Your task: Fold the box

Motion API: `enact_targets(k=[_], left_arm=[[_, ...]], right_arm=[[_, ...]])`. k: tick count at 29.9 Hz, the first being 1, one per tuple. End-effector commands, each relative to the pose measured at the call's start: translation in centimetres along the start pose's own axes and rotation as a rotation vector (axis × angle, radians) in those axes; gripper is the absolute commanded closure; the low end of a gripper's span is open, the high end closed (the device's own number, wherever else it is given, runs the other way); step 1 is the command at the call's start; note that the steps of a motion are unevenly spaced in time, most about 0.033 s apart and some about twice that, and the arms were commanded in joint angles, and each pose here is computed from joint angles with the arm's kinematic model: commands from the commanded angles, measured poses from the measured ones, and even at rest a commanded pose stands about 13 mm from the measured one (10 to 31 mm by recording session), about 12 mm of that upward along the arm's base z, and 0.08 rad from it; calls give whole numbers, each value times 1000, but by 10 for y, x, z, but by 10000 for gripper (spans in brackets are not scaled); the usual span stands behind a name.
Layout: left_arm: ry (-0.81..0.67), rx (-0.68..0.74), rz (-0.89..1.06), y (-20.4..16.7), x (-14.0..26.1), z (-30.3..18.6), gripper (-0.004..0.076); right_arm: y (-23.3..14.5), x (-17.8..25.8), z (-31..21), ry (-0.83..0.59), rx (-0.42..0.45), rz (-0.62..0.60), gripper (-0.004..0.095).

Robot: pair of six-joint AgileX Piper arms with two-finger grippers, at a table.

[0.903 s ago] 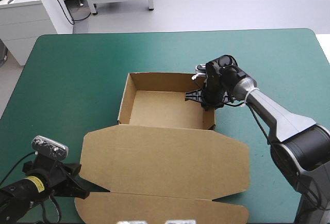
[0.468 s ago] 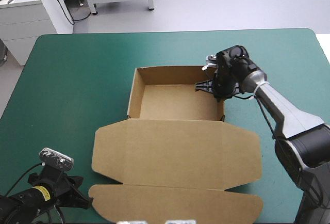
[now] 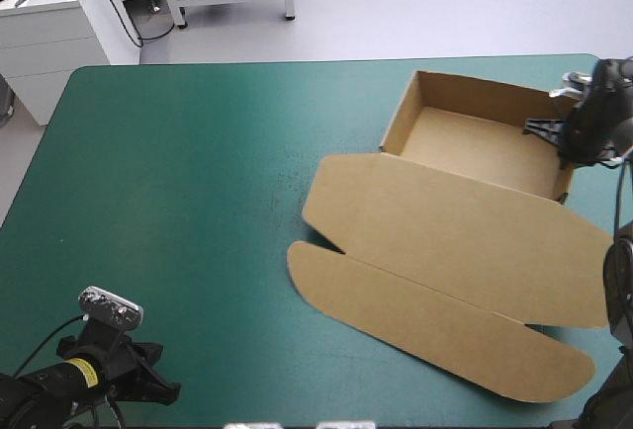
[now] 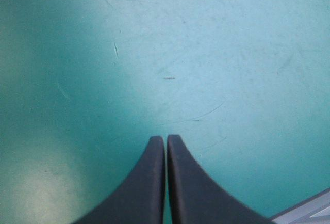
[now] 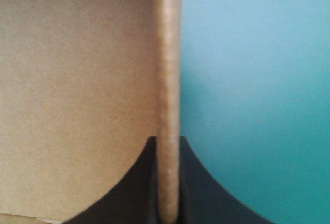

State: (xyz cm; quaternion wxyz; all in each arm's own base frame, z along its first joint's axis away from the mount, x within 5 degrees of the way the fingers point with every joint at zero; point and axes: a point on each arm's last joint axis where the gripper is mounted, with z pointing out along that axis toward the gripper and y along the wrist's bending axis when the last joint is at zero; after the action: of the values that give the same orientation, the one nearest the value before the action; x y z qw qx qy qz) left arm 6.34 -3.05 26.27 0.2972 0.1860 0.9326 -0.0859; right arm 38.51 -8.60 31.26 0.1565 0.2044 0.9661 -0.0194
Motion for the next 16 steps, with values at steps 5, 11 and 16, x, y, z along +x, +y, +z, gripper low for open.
enact_targets(k=[5, 11, 16], left_arm=[[-49, 18, -8, -2, -8, -4, 732], [-49, 18, -8, -2, -8, -4, 732], [-36, 23, -11, -2, -6, -3, 732]], right_arm=[[-105, -8, -37, -111, 80, 200, 927], [-140, -2, -35, -73, 128, 272, 894], [-140, -3, -31, -62, 132, 240, 678]])
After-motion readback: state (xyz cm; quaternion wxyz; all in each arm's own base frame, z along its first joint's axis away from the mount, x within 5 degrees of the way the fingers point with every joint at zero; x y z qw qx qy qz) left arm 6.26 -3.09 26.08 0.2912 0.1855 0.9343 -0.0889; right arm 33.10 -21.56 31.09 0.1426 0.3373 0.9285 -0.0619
